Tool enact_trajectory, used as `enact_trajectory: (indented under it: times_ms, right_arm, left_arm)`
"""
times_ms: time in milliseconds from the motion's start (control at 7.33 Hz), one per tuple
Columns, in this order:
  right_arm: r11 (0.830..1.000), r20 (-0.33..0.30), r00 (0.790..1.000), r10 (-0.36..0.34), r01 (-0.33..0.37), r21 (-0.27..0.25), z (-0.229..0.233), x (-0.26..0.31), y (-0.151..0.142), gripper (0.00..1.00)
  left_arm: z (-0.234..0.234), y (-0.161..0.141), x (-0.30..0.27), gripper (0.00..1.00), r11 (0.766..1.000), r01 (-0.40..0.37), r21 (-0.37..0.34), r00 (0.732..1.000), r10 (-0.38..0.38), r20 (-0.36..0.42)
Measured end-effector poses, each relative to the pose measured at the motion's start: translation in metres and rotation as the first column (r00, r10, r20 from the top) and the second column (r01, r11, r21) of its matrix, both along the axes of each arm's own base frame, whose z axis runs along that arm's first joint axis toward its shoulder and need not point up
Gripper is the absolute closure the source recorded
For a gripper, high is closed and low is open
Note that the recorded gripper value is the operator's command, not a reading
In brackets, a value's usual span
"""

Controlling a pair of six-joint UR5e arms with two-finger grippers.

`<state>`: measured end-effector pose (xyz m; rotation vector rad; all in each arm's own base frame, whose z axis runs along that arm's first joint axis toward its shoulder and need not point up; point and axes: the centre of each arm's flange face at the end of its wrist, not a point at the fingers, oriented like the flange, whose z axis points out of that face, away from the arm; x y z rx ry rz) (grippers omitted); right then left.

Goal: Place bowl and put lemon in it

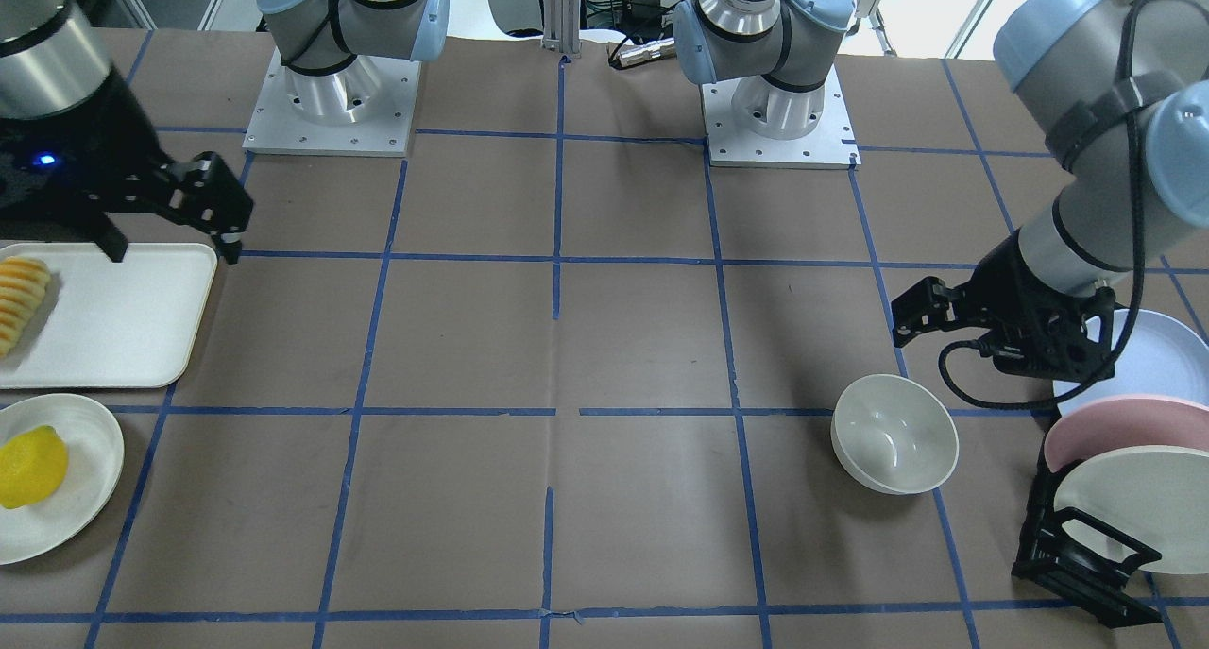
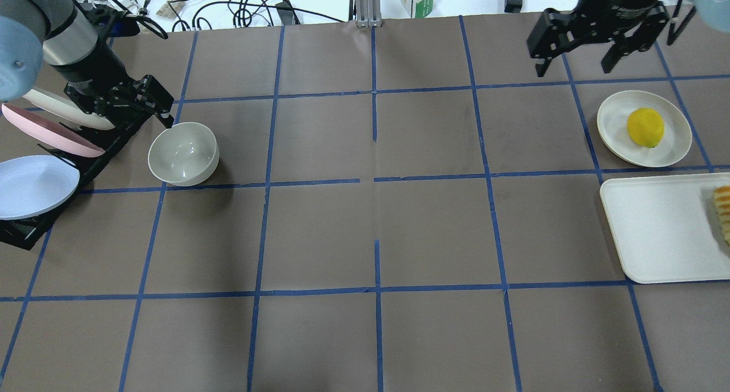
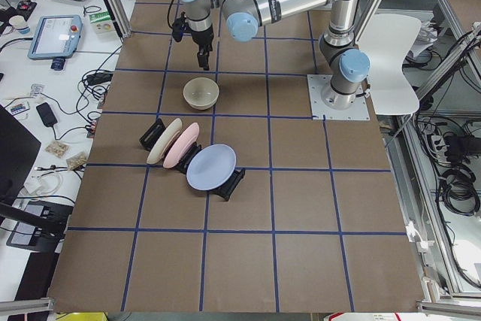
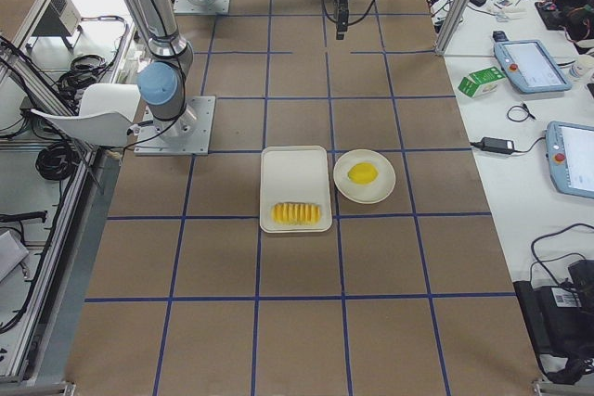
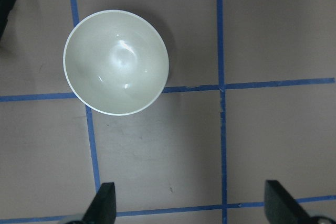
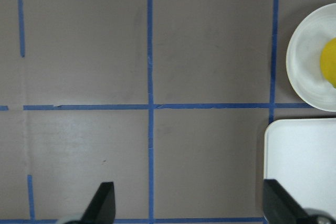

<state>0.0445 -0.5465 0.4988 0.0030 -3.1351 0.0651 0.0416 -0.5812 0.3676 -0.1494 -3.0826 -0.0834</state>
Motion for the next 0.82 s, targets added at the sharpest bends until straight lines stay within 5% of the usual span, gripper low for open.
enact_trajectory:
  times_ms: [409,818]
  right_arm:
    - [0.995,0.009,0.996,0.092,-0.092,0.034,-0.041,-0.122,-0.025,0.00]
    - [0.981,0.017,0.982,0.186,-0.186,0.054,-0.152,-0.206,-0.079,0.00]
  left_arm:
    - [-0.071,-0.010,0.048,0.00,0.999,0.045,-0.003,0.999,-0.045,-0.007]
    - [-0.114,-0.024,0.057,0.05,0.999,0.048,-0.015,0.999,-0.048,-0.003]
